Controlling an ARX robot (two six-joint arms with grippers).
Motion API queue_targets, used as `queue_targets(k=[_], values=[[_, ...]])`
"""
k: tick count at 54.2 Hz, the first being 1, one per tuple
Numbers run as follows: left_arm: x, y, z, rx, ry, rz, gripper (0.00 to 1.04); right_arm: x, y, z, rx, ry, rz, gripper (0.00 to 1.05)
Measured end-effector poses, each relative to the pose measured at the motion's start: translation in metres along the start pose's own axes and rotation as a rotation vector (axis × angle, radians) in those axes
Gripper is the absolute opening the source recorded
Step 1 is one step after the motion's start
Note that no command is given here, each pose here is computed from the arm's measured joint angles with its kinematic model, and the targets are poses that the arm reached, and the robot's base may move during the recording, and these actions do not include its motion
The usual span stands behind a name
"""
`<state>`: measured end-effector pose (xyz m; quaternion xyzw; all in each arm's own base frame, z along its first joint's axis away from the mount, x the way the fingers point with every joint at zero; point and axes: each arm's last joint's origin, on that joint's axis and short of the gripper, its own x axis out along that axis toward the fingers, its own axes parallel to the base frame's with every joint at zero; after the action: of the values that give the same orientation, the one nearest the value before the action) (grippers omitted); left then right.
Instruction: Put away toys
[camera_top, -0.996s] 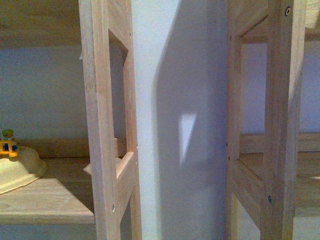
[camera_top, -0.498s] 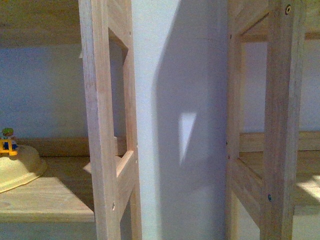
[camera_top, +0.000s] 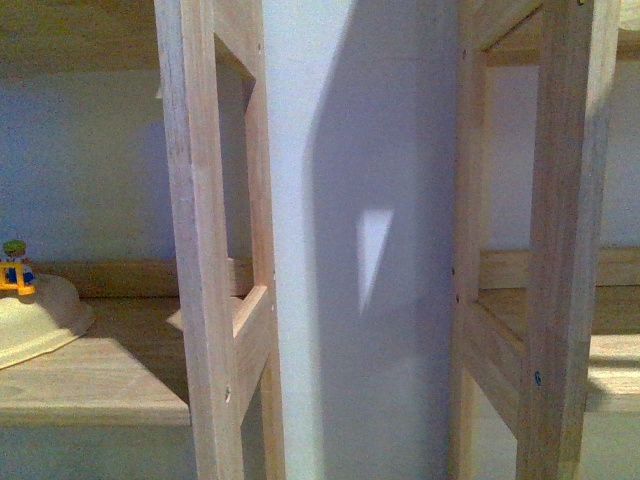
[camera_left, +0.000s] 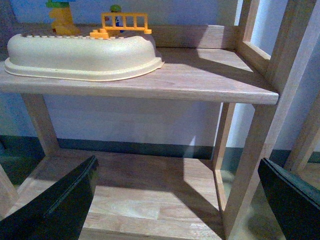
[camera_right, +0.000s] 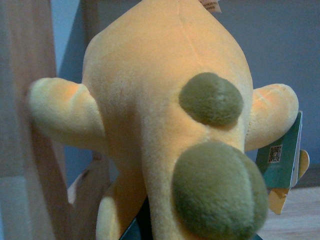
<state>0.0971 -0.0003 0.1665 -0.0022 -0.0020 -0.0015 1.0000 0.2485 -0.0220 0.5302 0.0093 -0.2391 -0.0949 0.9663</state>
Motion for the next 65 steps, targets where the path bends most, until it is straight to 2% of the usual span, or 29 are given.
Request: queue_targets(k=[17, 27, 43, 65], values=[[0.000, 0.000, 0.000, 0.000, 0.000, 0.000, 0.98, 0.028, -0.043, -0.011, 0.035, 0.072, -0.114, 0.07], [0.000, 0.000, 0.000, 0.000, 0.000, 0.000, 0.98, 0.047, -0.054, -0.021, 0.063, 0.104, -0.107, 0.07], [0.000, 0.000, 0.000, 0.000, 0.000, 0.000, 0.98, 0.076, -0.052, -0.037, 0.107, 0.149, -0.051, 0.07], [0.000, 0.000, 0.000, 0.000, 0.000, 0.000, 0.98, 0.102, -0.017, -0.065, 0.220, 0.246, 0.087, 0.07]])
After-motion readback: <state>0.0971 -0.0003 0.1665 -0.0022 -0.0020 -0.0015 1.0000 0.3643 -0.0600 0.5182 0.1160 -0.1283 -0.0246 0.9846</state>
